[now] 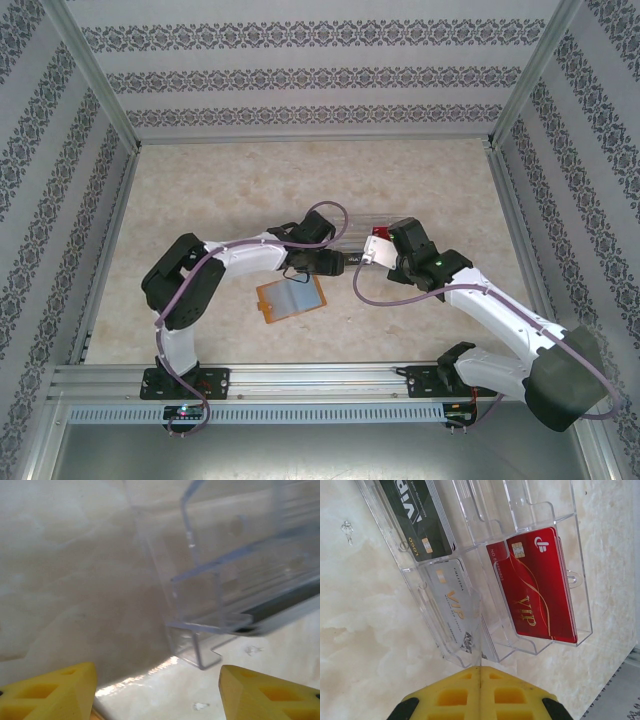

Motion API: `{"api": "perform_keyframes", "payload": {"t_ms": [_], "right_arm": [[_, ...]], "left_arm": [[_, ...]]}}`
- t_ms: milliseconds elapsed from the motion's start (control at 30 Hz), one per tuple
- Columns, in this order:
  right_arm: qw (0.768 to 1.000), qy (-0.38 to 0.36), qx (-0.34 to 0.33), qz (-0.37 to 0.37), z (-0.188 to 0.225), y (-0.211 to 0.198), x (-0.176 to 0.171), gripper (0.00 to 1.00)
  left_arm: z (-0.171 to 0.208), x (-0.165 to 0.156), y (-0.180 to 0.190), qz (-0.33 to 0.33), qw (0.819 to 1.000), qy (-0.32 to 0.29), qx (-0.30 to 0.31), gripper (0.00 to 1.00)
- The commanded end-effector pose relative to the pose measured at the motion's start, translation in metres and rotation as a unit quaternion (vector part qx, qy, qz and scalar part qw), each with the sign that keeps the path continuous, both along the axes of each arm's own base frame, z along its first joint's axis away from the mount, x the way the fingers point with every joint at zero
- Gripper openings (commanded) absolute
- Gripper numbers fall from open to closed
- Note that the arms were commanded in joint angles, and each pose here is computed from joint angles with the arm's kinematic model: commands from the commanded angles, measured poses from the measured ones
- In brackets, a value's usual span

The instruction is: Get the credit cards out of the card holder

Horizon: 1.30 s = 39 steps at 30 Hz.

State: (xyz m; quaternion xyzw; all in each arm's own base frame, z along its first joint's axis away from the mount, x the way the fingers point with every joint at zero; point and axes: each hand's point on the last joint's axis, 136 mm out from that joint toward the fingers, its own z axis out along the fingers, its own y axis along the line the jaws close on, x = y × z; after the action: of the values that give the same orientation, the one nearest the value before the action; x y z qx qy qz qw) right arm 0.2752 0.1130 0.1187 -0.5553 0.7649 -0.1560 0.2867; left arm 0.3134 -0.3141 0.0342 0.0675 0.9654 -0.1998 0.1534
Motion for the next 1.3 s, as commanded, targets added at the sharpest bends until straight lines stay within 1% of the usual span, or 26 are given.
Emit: {"api": "perform_keyframes", "payload": {"t_ms": [0, 167, 300, 467, 633, 833, 1100, 1267], "right_arm": [[1.0, 0.001, 0.012, 0.002, -0.001, 0.006, -0.002, 0.0], [1.0, 0.002, 0.013, 0.003, -0.001, 0.006, -0.003, 0.0], [1.0, 0.006, 0.012, 0.007, -0.003, 0.009, -0.004, 0.0], [1.0, 0.011, 0.015, 0.018, -0.005, 0.016, -0.003, 0.0], [0.999, 0.015, 0.012, 0.029, -0.007, 0.023, 0.002, 0.0], [0.999, 0.014, 0.008, 0.041, -0.008, 0.03, 0.013, 0.0], [0.999, 0.012, 0.004, 0.037, -0.013, 0.025, 0.03, 0.0], [0.999, 0.02, 0.005, 0.036, -0.018, 0.024, 0.034, 0.0]], "left_arm": [[-0.007, 0.003, 0.008, 0.005, 0.999, -0.001, 0.045, 0.66], [-0.013, 0.015, 0.026, 0.038, 0.996, -0.002, 0.082, 0.65], [-0.021, 0.025, 0.039, 0.057, 0.994, 0.013, 0.09, 0.65], [-0.02, 0.036, 0.045, 0.063, 0.993, 0.006, 0.101, 0.65], [-0.024, 0.046, 0.046, 0.069, 0.993, 0.014, 0.096, 0.65], [-0.013, 0.052, 0.046, 0.067, 0.994, 0.003, 0.086, 0.67], [-0.017, 0.05, 0.045, 0.063, 0.995, 0.011, 0.081, 0.67], [-0.019, 0.05, 0.042, 0.059, 0.995, 0.014, 0.075, 0.67]]}}
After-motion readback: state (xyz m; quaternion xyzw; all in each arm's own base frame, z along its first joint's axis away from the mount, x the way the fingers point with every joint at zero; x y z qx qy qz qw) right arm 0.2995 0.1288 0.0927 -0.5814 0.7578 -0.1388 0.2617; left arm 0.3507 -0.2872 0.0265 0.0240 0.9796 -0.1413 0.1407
